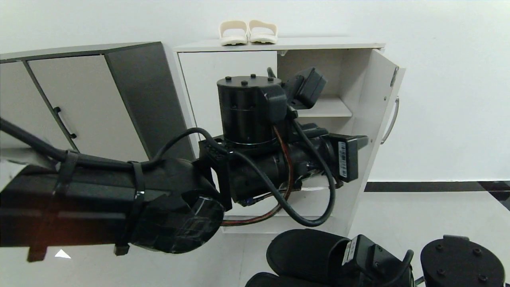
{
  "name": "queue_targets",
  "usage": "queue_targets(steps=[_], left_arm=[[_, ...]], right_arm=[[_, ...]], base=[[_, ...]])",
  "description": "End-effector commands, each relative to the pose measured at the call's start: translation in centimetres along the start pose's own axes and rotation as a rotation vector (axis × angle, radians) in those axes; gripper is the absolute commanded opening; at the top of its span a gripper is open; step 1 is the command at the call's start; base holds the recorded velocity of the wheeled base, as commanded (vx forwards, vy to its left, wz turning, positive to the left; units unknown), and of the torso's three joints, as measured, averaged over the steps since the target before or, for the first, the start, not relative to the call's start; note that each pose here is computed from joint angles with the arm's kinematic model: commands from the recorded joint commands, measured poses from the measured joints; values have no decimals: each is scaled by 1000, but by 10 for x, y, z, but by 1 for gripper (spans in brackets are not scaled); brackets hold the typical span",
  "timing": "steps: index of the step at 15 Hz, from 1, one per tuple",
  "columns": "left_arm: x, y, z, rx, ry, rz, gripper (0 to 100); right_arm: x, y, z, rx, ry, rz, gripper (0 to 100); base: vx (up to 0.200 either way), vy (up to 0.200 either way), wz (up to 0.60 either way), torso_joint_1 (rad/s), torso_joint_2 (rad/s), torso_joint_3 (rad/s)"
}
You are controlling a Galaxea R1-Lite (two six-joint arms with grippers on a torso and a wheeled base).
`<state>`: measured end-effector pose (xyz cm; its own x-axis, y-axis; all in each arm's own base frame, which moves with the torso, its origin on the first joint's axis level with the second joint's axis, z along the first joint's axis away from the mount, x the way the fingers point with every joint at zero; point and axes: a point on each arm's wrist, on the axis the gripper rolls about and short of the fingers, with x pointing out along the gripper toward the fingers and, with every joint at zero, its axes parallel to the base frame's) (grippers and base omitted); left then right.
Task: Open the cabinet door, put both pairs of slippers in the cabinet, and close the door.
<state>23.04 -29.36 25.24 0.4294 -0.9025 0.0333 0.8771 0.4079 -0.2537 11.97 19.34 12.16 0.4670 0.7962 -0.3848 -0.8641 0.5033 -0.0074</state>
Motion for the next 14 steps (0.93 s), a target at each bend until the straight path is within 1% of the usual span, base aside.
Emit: queue_targets(steps=[1, 2, 4, 5, 6, 7, 8, 9, 10, 11, 12, 13, 14], left_arm=[[-17, 6, 7, 3, -14, 33, 0], [-30, 9, 14, 9, -28, 55, 0], [-73, 16, 34, 20, -86, 159, 0], [-104, 17, 42, 26, -112, 213, 0], [-137, 15, 48, 30, -118, 267, 0], [-175, 7, 51, 28, -108, 338, 0], [-210, -1, 49, 32, -78, 473, 0], [-246, -15, 45, 54, -55, 637, 0], [-281, -31, 40, 62, -62, 790, 0], [-308, -45, 34, 69, -97, 910, 0], [-337, -55, 20, 83, -138, 1079, 0], [-359, -65, -3, 132, -159, 1200, 0], [-373, -74, -28, 162, -181, 1290, 0]], right_arm=[[2, -1, -1, 1, 5, -3, 0], [2, -2, 1, 8, 1, -15, 0], [14, -5, 7, 69, -8, -105, 0], [23, -7, 11, 105, -15, -174, 0], [33, -11, 14, 135, -24, -240, 0], [40, -15, 17, 160, -34, -310, 0], [46, -21, 21, 174, -47, -368, 0], [50, -27, 24, 186, -58, -410, 0], [52, -34, 27, 195, -66, -441, 0], [52, -37, 28, 199, -71, -452, 0], [52, -40, 27, 203, -70, -461, 0], [52, -40, 27, 203, -70, -464, 0], [52, -40, 28, 203, -71, -472, 0]], base=[[-200, 0, 0, 7, 2, 2], [0, 0, 0, 0, 0, 0], [0, 0, 0, 0, 0, 0], [0, 0, 0, 0, 0, 0], [0, 0, 0, 0, 0, 0], [0, 0, 0, 0, 0, 0], [0, 0, 0, 0, 0, 0], [0, 0, 0, 0, 0, 0], [0, 0, 0, 0, 0, 0], [0, 0, 0, 0, 0, 0], [0, 0, 0, 0, 0, 0], [0, 0, 0, 0, 0, 0], [0, 0, 0, 0, 0, 0]])
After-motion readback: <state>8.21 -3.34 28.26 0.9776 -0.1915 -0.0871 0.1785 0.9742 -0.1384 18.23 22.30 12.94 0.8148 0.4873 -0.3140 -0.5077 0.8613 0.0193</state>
